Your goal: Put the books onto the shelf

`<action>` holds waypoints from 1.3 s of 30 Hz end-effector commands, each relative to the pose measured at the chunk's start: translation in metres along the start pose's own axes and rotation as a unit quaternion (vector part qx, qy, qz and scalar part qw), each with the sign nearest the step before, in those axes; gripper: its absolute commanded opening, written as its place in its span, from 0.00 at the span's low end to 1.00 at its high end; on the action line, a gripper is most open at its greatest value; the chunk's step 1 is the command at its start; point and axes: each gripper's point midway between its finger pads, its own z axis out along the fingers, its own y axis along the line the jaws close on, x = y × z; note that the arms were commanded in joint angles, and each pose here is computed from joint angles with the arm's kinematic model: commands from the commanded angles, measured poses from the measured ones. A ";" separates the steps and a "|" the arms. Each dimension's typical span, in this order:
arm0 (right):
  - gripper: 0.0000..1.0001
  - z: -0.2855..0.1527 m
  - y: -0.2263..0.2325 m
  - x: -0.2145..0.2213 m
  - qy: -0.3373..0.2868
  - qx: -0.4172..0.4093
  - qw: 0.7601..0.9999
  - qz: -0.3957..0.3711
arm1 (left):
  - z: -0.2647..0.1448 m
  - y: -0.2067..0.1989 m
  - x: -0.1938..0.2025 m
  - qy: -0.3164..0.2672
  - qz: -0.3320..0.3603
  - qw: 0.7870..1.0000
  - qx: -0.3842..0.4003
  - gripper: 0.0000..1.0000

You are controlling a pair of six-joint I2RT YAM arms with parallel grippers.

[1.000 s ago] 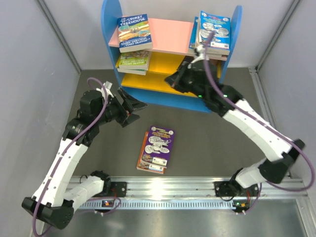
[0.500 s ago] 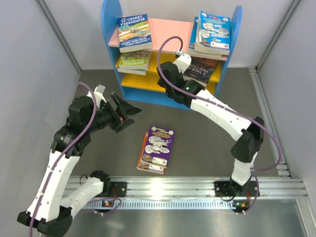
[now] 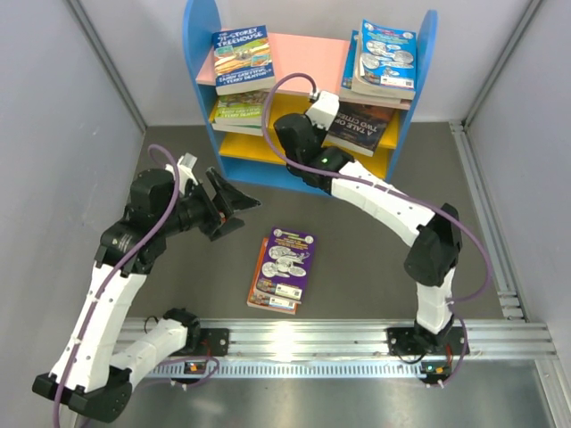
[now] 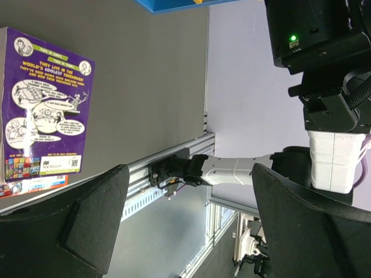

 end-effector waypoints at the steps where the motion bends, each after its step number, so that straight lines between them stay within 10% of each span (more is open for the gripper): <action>1: 0.00 0.013 -0.023 -0.012 -0.030 0.041 0.999 -0.013 | -0.005 -0.013 -0.001 0.003 0.022 1.000 0.019 0.91; 13: 0.00 0.019 -0.088 -0.023 -0.033 0.068 0.997 -0.034 | 0.007 -0.006 0.000 0.013 0.013 1.000 0.023 0.89; 27: 0.02 -0.065 -0.010 -0.036 -0.012 -0.133 0.990 -0.051 | 0.015 -0.006 -0.012 -0.004 0.028 0.999 0.015 0.89; 34: 0.54 -0.154 0.006 -0.020 0.079 -0.269 0.955 -0.096 | 0.026 0.042 -0.005 0.001 0.048 0.998 -0.048 0.92; 39: 0.80 -0.200 -0.043 0.090 0.275 -0.326 0.903 -0.061 | 0.046 0.105 0.017 0.030 0.038 0.993 -0.103 0.92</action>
